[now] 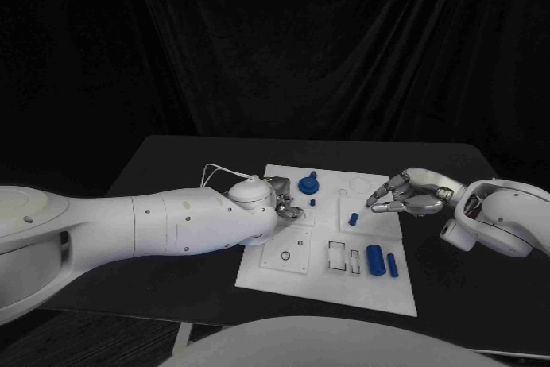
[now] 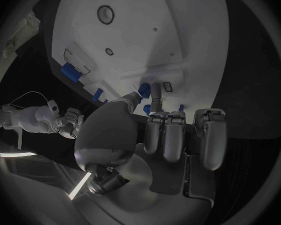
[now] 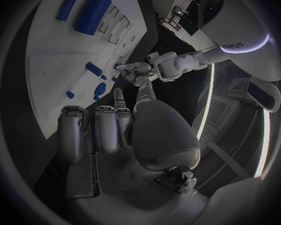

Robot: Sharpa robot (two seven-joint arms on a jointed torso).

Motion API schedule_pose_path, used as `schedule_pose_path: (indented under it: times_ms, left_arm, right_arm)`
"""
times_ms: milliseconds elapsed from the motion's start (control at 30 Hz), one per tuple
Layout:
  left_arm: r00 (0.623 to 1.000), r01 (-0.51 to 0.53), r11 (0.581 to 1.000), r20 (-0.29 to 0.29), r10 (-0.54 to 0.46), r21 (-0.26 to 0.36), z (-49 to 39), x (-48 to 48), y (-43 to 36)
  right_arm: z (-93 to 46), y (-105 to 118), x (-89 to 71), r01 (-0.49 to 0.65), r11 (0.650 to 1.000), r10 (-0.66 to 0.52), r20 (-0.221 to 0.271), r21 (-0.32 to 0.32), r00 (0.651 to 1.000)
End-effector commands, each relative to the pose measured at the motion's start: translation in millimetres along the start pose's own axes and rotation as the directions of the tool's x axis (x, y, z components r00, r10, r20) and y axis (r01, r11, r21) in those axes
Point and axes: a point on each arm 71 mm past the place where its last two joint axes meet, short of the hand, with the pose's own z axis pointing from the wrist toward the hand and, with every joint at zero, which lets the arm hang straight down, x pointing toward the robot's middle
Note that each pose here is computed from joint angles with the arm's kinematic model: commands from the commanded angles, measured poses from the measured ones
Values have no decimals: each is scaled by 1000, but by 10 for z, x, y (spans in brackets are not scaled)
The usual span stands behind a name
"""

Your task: Assemble the parts on the task board

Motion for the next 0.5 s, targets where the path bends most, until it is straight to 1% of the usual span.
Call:
schedule_pose_path:
  times_ms: [33, 300, 500]
  left_arm:
    - [1000, -12, 1000, -21, 12, -13, -7, 38, 17]
    - [1000, -15, 1000, -20, 14, -16, -12, 36, 34]
    - [1000, -11, 1000, -15, 11, -7, -13, 33, 28]
  right_arm:
    - [-3, -20, 20, -6, 1000, 7, -14, 17, 1000]
    - [-4, -24, 25, -8, 1000, 8, -17, 19, 1000]
    - [-4, -26, 27, -8, 1000, 8, -18, 20, 1000]
